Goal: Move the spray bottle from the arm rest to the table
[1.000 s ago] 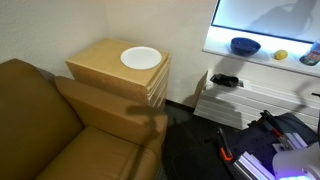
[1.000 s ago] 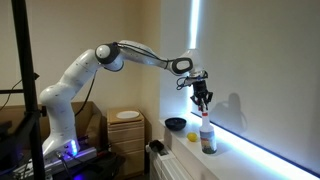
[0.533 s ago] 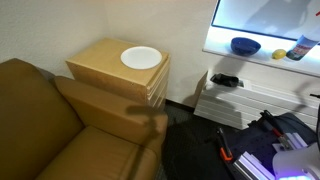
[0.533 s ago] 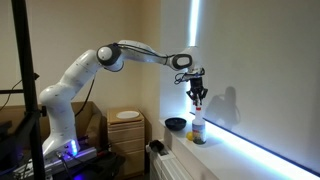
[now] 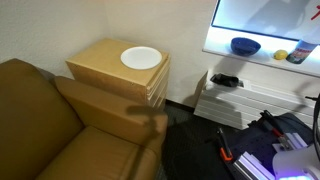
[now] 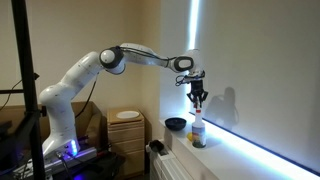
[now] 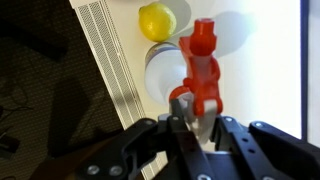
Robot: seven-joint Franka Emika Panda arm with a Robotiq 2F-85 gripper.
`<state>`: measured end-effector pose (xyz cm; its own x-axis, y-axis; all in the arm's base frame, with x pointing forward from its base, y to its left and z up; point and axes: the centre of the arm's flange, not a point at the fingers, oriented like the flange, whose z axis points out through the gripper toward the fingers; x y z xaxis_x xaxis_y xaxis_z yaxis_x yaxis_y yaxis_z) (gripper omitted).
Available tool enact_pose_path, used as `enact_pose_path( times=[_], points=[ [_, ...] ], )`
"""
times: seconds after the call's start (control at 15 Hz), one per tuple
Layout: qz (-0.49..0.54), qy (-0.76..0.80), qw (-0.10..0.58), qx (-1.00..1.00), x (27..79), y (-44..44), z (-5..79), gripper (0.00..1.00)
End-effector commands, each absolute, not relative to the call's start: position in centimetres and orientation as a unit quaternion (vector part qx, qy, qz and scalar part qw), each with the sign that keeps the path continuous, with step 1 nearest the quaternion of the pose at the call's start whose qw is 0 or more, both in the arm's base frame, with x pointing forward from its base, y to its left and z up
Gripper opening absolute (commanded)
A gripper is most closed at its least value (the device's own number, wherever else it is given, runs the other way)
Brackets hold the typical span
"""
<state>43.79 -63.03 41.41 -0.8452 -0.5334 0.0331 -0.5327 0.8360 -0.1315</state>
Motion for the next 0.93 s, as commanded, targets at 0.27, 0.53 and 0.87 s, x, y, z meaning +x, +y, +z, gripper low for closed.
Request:
enact_pose_path(
  times=[0.27, 0.53, 0.87],
  points=[
    [-0.083, 0.967, 0.013, -0.240, 40.2, -66.4, 40.4, 0.07],
    [-0.076, 0.973, 0.007, -0.216, 35.8, -68.9, 39.3, 0.59],
    [-0.075, 0.975, 0.002, -0.207, 32.5, -70.6, 37.8, 0.93]
  ],
)
